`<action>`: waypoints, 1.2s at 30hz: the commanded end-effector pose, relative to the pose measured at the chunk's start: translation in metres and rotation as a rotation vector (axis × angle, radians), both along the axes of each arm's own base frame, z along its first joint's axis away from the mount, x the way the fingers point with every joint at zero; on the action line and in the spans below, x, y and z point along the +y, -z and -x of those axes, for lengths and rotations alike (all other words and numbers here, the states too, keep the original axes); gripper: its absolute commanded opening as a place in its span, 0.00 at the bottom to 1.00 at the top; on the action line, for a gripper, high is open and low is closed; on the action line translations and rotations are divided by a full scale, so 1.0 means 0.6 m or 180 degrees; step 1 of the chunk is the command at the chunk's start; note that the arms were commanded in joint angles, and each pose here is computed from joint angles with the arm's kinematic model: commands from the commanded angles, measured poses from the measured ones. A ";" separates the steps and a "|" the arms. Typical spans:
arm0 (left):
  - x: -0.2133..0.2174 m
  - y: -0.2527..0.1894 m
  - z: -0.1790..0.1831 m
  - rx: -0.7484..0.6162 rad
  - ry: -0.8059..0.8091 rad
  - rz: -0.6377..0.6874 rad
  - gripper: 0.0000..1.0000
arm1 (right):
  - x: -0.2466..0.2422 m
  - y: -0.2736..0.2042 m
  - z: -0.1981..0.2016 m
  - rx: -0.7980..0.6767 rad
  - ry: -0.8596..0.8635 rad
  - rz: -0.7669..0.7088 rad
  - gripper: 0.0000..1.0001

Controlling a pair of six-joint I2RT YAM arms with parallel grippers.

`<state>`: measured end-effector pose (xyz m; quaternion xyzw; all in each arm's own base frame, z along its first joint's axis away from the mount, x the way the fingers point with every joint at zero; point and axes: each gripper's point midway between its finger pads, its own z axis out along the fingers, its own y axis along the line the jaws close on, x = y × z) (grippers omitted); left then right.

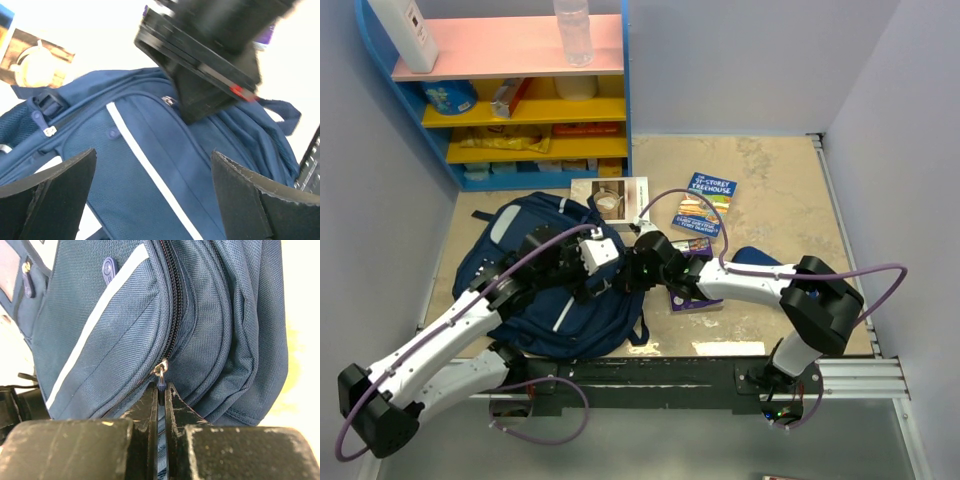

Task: Pack the student bag
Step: Zip the student bag at the center of the board.

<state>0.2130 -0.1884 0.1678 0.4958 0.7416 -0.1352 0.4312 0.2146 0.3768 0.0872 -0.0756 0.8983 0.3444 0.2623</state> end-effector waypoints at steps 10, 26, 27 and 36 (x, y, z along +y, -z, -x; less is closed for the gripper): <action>-0.005 0.108 0.025 0.0500 0.0362 -0.0418 1.00 | 0.029 -0.077 0.002 0.0024 -0.0133 -0.0539 0.00; 0.025 0.133 0.009 0.0255 0.0351 -0.0755 0.00 | -0.041 -0.039 -0.006 0.0360 -0.0293 -0.0592 0.00; 0.025 0.132 0.012 0.0265 0.0373 -0.0754 0.00 | -0.048 -0.033 -0.011 0.0371 -0.0301 -0.0560 0.00; 0.034 0.124 0.041 0.0193 0.0742 -0.0845 0.00 | -0.078 -0.057 -0.097 0.0121 -0.0194 -0.0404 0.00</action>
